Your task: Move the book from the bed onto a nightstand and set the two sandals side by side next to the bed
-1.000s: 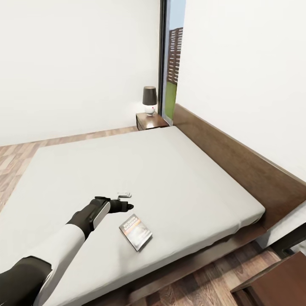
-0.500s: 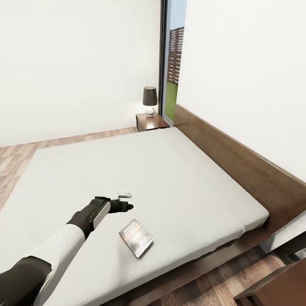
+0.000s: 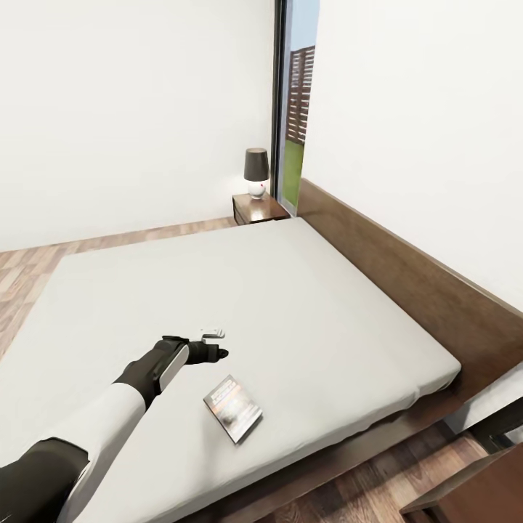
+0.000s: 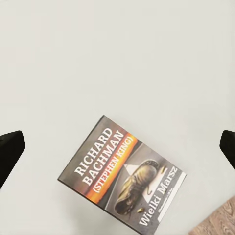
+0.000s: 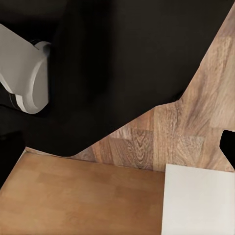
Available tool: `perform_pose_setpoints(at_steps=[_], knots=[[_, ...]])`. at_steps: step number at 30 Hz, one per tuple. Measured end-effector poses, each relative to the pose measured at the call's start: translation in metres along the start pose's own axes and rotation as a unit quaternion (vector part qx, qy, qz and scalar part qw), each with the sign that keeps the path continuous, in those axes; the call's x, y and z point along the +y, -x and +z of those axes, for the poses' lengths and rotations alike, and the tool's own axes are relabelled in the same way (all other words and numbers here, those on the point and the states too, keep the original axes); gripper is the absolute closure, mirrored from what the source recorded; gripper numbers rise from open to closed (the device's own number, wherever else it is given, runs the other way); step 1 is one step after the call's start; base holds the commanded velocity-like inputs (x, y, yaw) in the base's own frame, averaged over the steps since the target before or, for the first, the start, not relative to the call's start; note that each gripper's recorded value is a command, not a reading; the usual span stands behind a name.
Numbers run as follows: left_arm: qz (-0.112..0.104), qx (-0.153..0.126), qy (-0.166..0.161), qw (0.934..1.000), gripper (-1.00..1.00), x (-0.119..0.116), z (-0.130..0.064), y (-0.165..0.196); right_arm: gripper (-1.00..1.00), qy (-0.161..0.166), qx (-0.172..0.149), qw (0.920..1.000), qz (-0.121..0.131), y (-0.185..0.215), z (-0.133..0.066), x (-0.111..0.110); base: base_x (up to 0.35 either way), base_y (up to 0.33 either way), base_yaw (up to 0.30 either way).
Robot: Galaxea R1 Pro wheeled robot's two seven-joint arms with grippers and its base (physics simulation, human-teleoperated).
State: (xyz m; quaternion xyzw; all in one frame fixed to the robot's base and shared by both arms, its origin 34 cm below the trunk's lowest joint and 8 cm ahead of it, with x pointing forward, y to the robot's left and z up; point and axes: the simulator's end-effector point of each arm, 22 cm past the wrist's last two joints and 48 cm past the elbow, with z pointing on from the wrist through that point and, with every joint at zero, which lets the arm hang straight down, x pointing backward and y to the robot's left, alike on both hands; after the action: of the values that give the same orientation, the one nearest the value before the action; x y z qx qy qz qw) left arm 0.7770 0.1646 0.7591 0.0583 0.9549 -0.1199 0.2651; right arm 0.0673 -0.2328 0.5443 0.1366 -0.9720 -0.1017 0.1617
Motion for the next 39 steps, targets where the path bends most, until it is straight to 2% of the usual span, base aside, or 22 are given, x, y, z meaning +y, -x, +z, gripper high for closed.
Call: perform_pose_setpoints(at_steps=[15,24,27,31,39], knots=[[-0.002,0.009,-0.003,1.0000,-1.00,-0.002,0.004,-0.006,-1.00,0.002,0.006,1.0000,0.001,-0.005,0.001,0.002,0.001,0.000,0.000],[-0.003,0.015,0.000,0.9999,-1.00,0.000,0.010,-0.009,-1.00,0.006,0.020,0.9998,0.004,-0.023,0.003,0.007,0.000,0.000,0.000],[-0.001,0.012,0.006,0.9999,-1.00,0.001,0.006,0.009,-1.00,0.008,0.026,0.9996,0.004,-0.030,0.003,0.009,0.000,0.000,0.000],[-0.001,0.024,0.015,0.9996,-1.00,0.006,0.001,0.027,-1.00,0.011,0.036,0.9993,0.006,-0.043,0.004,0.013,0.000,0.000,0.000],[0.000,0.032,0.019,0.9993,-1.00,0.007,0.000,0.040,-1.00,0.014,0.047,0.9988,0.008,-0.055,0.004,0.016,0.000,0.000,0.000]])
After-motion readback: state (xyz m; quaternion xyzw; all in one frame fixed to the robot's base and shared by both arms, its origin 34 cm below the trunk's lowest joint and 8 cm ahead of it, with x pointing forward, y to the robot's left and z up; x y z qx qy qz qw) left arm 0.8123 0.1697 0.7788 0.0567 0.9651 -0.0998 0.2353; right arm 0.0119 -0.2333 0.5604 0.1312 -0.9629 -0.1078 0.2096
